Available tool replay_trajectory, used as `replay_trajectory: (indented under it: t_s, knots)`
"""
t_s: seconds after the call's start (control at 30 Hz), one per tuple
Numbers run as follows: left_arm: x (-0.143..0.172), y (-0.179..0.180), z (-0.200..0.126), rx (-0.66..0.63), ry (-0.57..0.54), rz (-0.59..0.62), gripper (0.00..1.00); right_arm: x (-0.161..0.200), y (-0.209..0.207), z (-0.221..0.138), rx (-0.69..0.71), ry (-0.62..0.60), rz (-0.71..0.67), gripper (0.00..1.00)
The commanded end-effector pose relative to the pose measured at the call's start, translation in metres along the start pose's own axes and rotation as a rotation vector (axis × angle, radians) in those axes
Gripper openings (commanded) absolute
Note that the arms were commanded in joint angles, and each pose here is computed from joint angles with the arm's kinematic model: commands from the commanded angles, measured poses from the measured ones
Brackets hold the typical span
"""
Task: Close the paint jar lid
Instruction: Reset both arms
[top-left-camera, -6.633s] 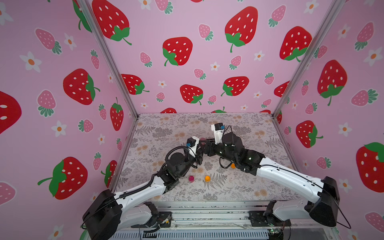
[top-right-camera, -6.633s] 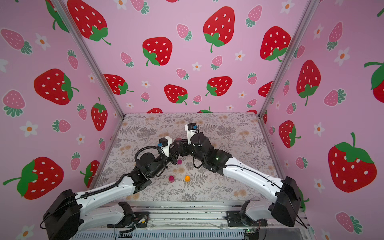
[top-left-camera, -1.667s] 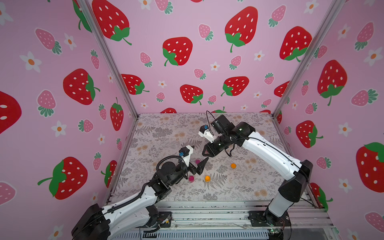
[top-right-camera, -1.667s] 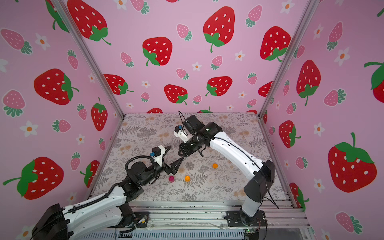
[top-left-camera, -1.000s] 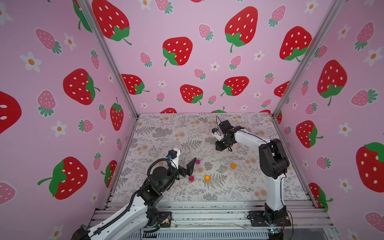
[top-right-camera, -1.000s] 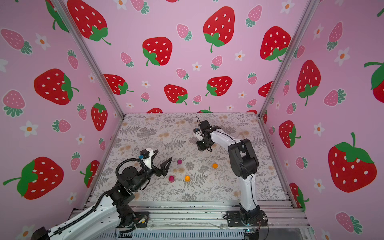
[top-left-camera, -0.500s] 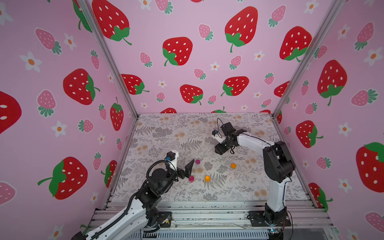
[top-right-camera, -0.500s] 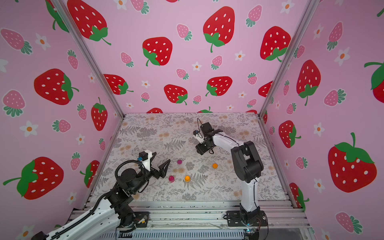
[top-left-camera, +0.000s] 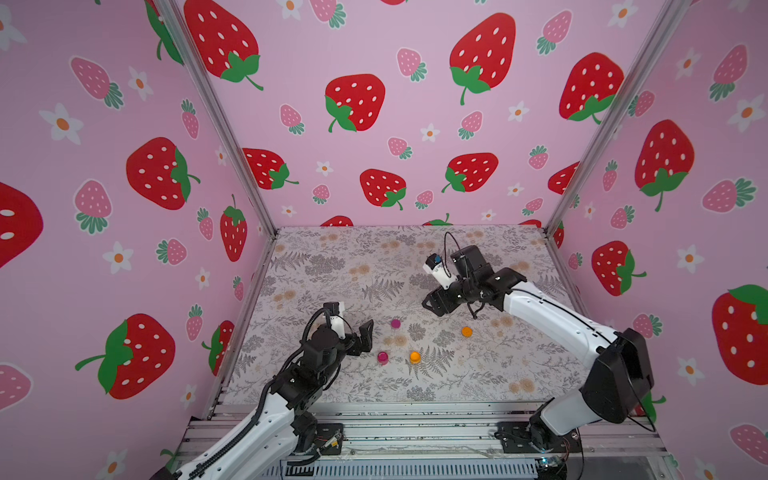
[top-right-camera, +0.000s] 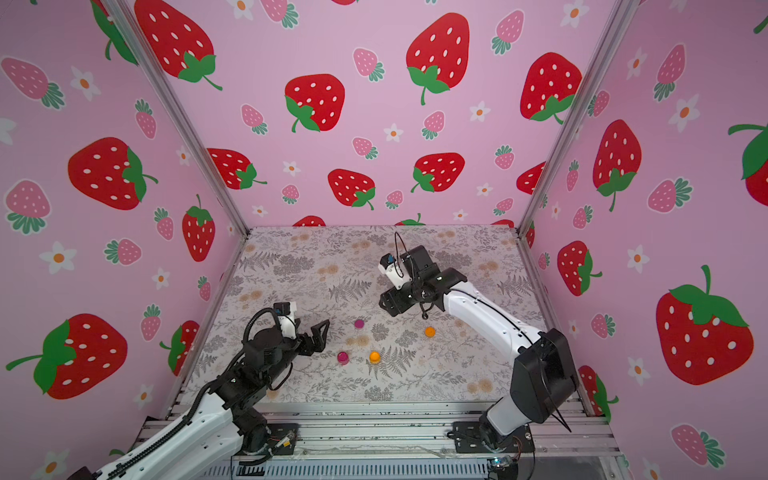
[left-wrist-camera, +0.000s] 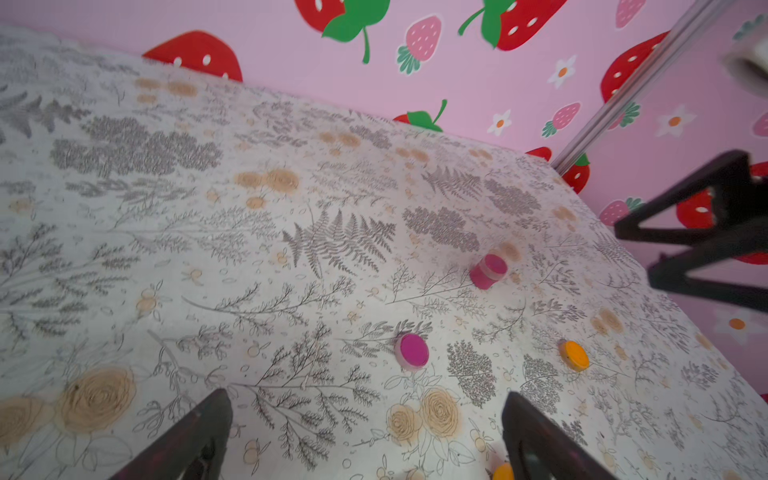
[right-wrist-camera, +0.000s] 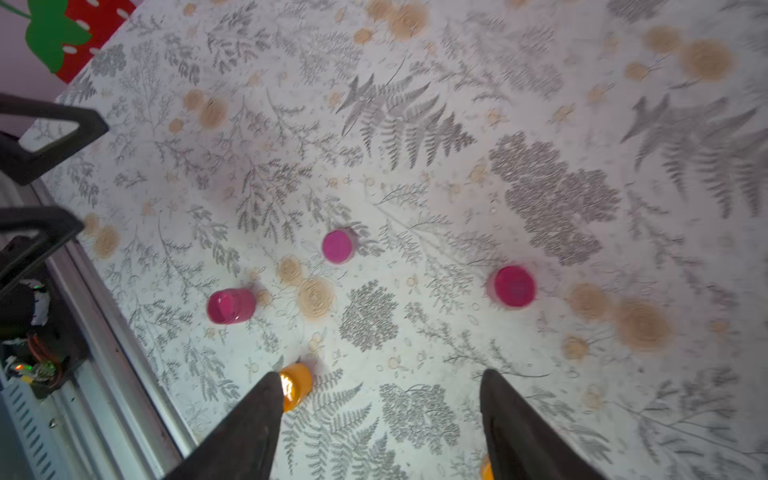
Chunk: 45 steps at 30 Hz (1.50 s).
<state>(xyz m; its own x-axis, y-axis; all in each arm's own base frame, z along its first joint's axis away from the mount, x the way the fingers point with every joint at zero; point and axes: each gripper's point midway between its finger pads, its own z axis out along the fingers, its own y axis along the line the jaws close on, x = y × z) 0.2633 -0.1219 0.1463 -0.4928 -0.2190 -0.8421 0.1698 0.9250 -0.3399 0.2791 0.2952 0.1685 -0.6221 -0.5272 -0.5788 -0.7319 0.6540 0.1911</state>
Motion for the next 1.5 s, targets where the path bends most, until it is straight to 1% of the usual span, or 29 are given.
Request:
replay_trajectory:
  t_s: [0.0,0.13,0.27,0.33,0.4,0.47,0.53,0.6,0.67,0.73,0.77,0.83,0.87,0.93,0.97,1.0,1.07,1.13,1.17,1.23,1.27,1.3,1.33,1.4,1.47]
  knots:
    - [0.004,0.001,0.003,-0.012,0.098,-0.119,0.99,0.03,0.032,0.011,-0.028,0.09,0.029,0.75]
    - [0.016,0.005,0.009,-0.034,0.174,-0.15,0.99,0.051,0.041,0.025,-0.007,0.125,0.073,0.74]
    - [0.022,0.005,0.007,-0.033,0.205,-0.152,0.99,0.063,0.042,0.029,0.002,0.127,0.123,0.74]
    - [0.022,0.007,0.005,-0.045,0.204,-0.146,0.99,0.065,0.036,0.024,0.031,0.103,0.137,0.75]
    - [0.018,0.005,0.004,-0.029,0.183,-0.135,0.99,0.064,0.023,0.015,0.104,0.046,0.145,0.77]
    - [0.008,0.006,0.002,-0.036,0.134,-0.119,0.99,0.06,0.001,0.001,0.223,-0.029,0.146,0.82]
    - [-0.009,0.013,-0.002,-0.083,0.063,-0.085,0.99,0.053,-0.026,-0.022,0.357,-0.116,0.148,0.88]
    - [-0.026,0.023,-0.007,-0.14,-0.005,-0.053,0.99,0.049,-0.052,-0.043,0.462,-0.197,0.16,0.95]
    - [-0.042,0.035,-0.01,-0.2,-0.066,-0.028,0.99,0.048,-0.082,-0.063,0.518,-0.28,0.225,0.97]
    - [-0.055,0.056,-0.011,-0.29,-0.129,-0.016,0.99,0.052,-0.12,-0.088,0.604,-0.371,0.324,0.99]
    - [-0.059,0.066,-0.012,-0.333,-0.156,-0.006,0.99,0.055,-0.136,-0.098,0.642,-0.414,0.357,0.99]
    - [-0.067,0.089,-0.013,-0.426,-0.223,0.022,0.99,0.065,-0.172,-0.119,0.727,-0.508,0.445,0.99]
    - [-0.07,0.096,-0.013,-0.453,-0.251,0.038,0.99,0.071,-0.186,-0.125,0.765,-0.533,0.466,0.99]
    - [-0.07,0.117,-0.011,-0.528,-0.286,0.074,0.99,0.089,-0.219,-0.133,0.886,-0.581,0.503,0.99]
    - [-0.074,0.127,-0.013,-0.567,-0.311,0.063,0.99,0.097,-0.232,-0.134,0.923,-0.586,0.521,0.99]
    - [-0.074,0.134,-0.012,-0.584,-0.294,0.071,0.99,0.107,-0.246,-0.133,0.956,-0.583,0.545,0.99]
    - [-0.077,0.138,-0.005,-0.565,-0.293,0.118,0.99,0.123,-0.267,-0.126,1.002,-0.564,0.572,0.99]
    - [-0.07,0.147,0.003,-0.568,-0.29,0.131,0.99,0.139,-0.284,-0.118,1.03,-0.545,0.607,0.99]
    - [-0.064,0.153,0.007,-0.574,-0.271,0.132,0.99,0.143,-0.289,-0.114,1.037,-0.552,0.608,0.99]
    - [-0.05,0.157,0.018,-0.554,-0.223,0.164,0.99,0.146,-0.296,-0.107,1.044,-0.605,0.584,0.99]
    - [-0.051,0.159,0.021,-0.553,-0.234,0.17,0.99,0.143,-0.298,-0.109,1.049,-0.616,0.57,0.99]
    - [-0.051,0.157,0.025,-0.539,-0.215,0.186,0.99,0.138,-0.297,-0.105,1.021,-0.607,0.542,0.99]
    - [-0.054,0.154,0.03,-0.506,-0.223,0.197,0.99,0.136,-0.3,-0.104,1.029,-0.608,0.515,0.99]
    - [-0.058,0.161,0.034,-0.515,-0.247,0.168,0.99,0.138,-0.306,-0.096,1.033,-0.622,0.5,0.99]
    - [-0.063,0.17,0.041,-0.512,-0.248,0.135,0.99,0.145,-0.312,-0.08,1.023,-0.606,0.5,0.99]
